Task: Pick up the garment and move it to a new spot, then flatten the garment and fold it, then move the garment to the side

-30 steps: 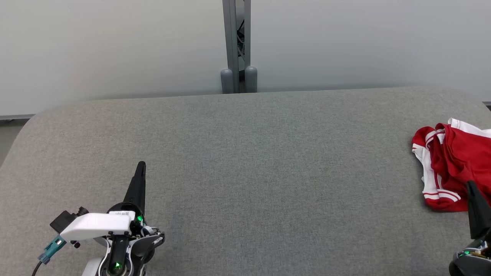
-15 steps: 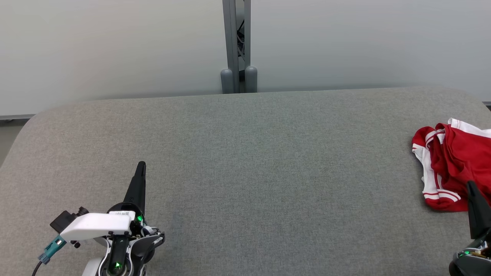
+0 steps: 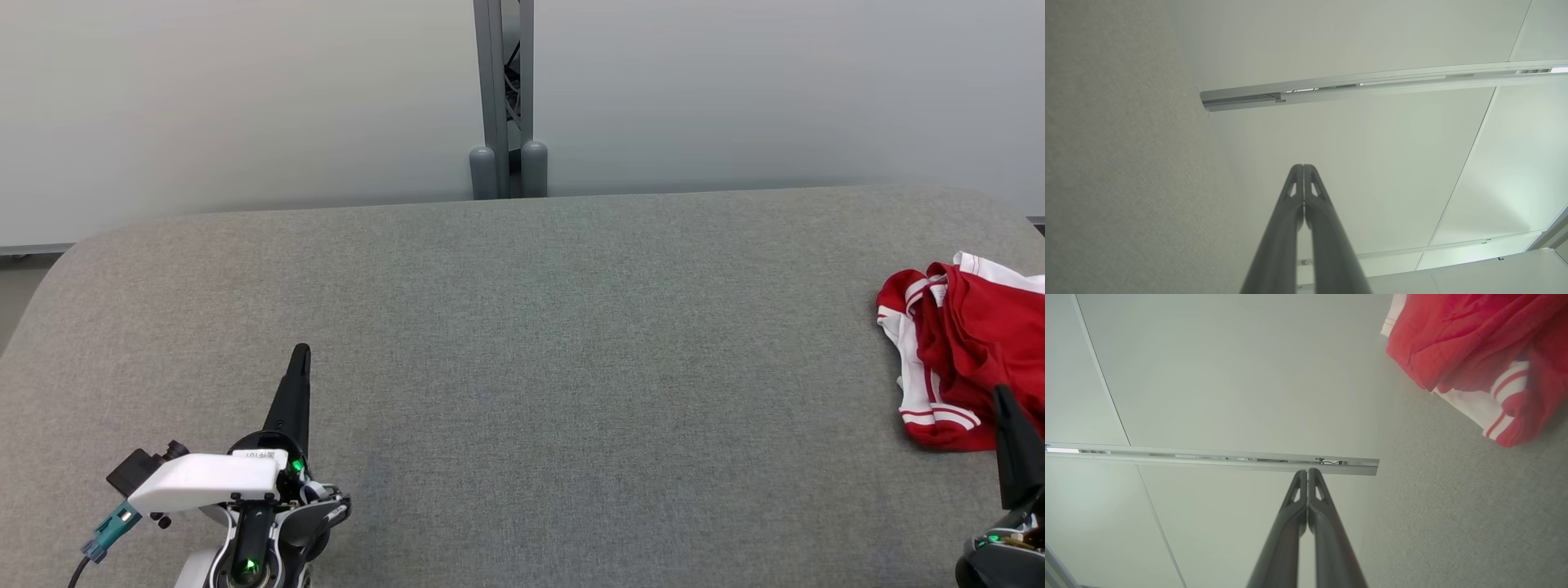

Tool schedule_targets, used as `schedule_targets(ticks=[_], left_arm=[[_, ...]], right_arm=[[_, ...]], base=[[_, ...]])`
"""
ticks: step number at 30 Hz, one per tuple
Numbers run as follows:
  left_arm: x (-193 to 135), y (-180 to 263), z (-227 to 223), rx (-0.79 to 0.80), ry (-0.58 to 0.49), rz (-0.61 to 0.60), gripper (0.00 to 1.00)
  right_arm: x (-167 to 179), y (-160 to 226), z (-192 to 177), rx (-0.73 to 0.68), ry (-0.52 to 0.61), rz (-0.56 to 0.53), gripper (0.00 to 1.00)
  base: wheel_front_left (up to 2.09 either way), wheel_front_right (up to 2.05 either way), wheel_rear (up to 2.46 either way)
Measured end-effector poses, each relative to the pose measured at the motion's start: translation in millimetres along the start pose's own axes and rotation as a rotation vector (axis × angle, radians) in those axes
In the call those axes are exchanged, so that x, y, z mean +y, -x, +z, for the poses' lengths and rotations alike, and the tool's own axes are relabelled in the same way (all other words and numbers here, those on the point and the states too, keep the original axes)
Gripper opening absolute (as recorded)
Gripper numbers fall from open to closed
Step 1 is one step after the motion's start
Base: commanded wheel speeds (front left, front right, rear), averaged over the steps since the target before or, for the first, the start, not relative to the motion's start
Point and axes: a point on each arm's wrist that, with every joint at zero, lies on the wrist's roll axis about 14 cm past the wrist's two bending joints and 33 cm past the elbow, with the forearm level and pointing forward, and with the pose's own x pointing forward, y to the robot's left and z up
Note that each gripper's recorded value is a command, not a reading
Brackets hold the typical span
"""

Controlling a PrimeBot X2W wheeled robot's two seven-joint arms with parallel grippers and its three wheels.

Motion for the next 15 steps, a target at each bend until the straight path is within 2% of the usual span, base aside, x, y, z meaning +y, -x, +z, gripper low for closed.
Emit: schedule_targets(ticks=[15], left_arm=[[0.0, 0.0, 0.0, 0.0, 0.0, 0.0, 0.0]], right_arm=[[0.0, 0.0, 0.0, 0.0, 0.0, 0.0, 0.0]], base=[[0.0, 0.0, 0.0]])
